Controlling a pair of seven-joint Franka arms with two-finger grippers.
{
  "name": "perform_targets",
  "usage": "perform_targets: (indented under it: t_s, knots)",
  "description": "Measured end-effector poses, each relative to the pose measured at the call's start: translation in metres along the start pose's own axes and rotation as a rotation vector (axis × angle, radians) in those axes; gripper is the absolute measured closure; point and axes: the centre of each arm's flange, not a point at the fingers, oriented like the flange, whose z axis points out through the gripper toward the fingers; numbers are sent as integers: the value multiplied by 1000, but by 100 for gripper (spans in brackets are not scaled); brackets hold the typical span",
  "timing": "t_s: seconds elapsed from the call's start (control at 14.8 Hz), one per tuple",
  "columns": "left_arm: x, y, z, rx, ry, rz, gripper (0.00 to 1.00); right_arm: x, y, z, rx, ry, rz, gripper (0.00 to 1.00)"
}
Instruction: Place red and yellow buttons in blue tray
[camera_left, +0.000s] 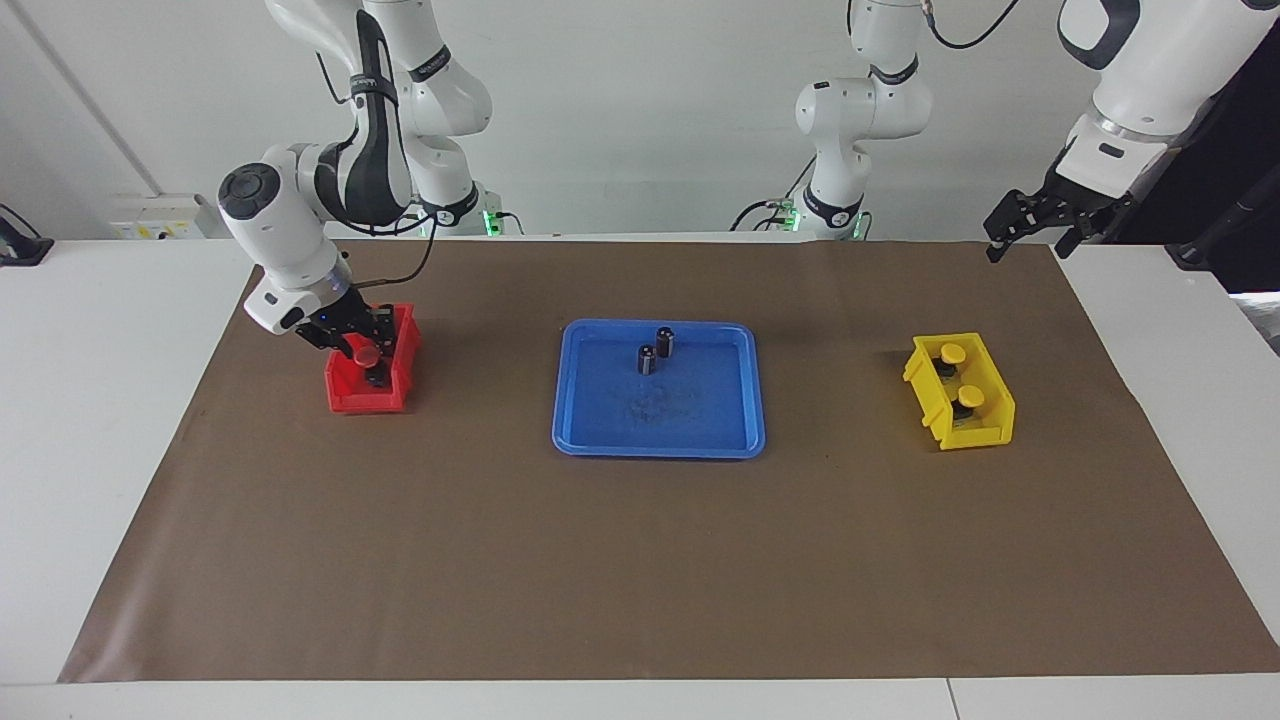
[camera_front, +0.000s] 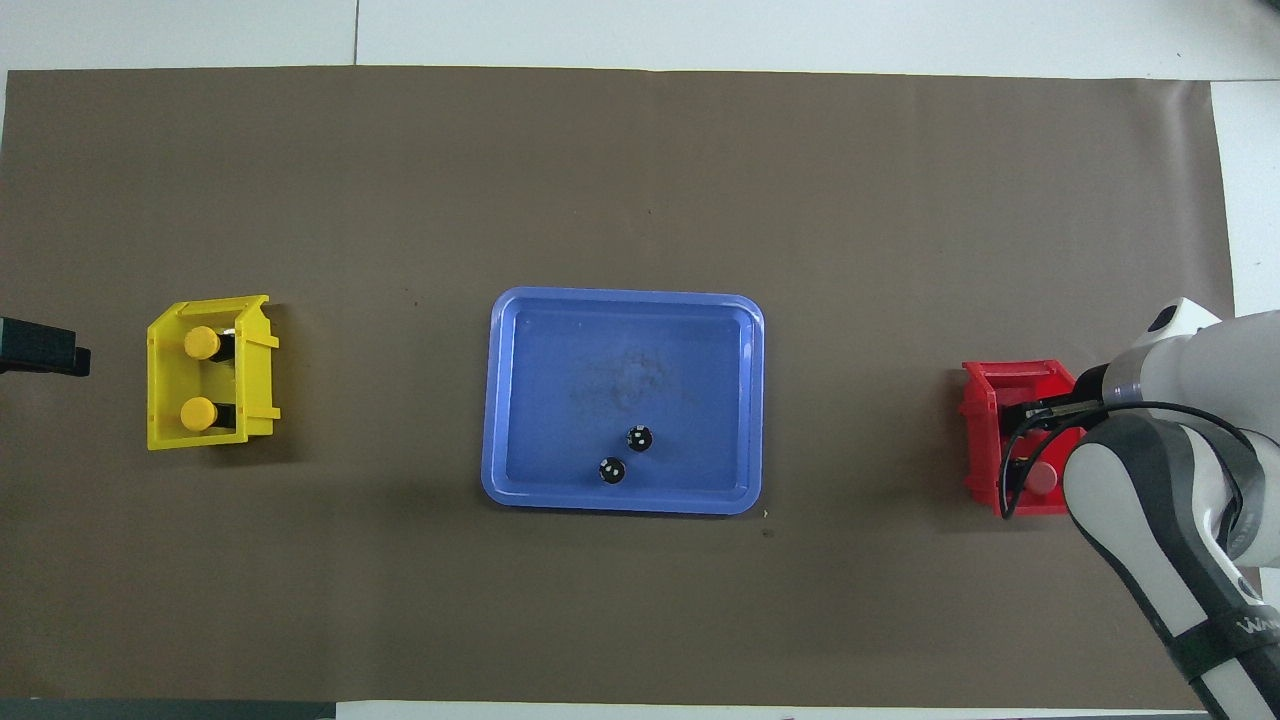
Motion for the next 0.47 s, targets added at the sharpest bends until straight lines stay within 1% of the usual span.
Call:
perform_targets:
  t_s: [0.27,0.47]
  knots:
    - [0,0,0,0,1,0,0,1,4,-1,-6,25,-26,41]
    - [0,0,-1,0,1,0,0,-3,15,1,-4,22,-22,41]
